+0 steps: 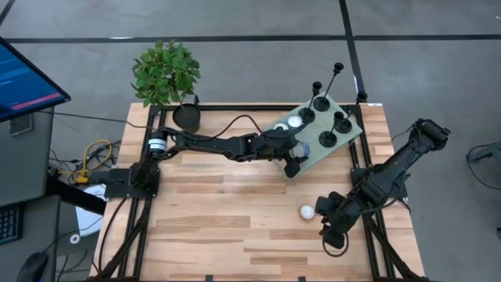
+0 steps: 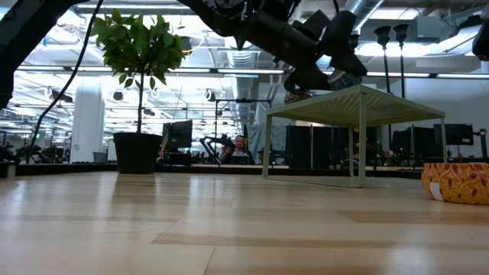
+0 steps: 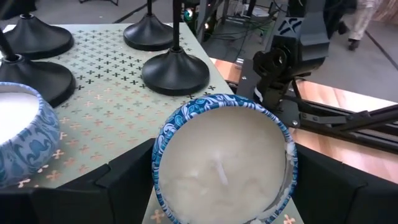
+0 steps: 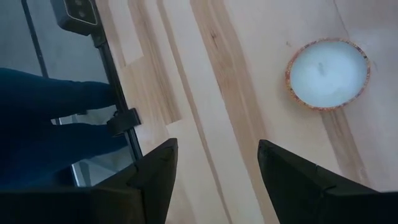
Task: Pick & Place candle stick holders
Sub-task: Put the blue scented candle on the shelf
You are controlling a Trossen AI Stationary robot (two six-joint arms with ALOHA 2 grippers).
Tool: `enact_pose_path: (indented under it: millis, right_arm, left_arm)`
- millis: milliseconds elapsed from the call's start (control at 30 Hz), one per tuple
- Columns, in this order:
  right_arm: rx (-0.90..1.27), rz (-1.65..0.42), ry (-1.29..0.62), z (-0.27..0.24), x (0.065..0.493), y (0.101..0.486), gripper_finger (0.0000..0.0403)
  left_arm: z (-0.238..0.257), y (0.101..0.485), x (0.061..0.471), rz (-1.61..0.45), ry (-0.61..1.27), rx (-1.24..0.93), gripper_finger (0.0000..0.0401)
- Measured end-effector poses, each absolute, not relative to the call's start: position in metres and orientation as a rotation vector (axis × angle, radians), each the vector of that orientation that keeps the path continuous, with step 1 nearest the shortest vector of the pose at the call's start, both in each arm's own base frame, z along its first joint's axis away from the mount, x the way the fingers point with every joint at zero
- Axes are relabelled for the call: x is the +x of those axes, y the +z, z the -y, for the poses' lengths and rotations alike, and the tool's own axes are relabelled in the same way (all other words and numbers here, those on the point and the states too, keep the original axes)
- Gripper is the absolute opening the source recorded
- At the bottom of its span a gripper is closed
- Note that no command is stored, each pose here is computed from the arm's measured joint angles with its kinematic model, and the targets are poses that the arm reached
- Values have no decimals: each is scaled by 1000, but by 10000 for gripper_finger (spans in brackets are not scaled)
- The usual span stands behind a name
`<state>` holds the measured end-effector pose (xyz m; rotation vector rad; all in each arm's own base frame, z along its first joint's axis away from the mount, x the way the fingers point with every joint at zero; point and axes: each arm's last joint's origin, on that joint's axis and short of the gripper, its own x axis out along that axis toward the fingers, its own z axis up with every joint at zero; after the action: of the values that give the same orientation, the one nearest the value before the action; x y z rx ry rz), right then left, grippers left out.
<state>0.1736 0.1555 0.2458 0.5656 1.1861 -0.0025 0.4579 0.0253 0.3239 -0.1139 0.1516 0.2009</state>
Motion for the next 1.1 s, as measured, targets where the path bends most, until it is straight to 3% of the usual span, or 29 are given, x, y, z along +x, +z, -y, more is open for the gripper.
enact_pose_path:
  millis: [267, 733, 967, 1100]
  right_arm:
    - [560, -1172, 21, -157, 175, 247, 217]
    - [589, -1168, 1, -155, 177, 247, 230]
    - [595, -1153, -7, -151, 181, 247, 230]
    - [592, -1152, -15, -148, 183, 247, 230]
  left_arm:
    - [-25, 322, 459, -153, 185, -108, 318]
    - [-25, 330, 458, -99, 184, -96, 357]
    - [-17, 391, 419, 12, 181, -29, 342]
    - [-7, 418, 383, -59, 213, 17, 304]
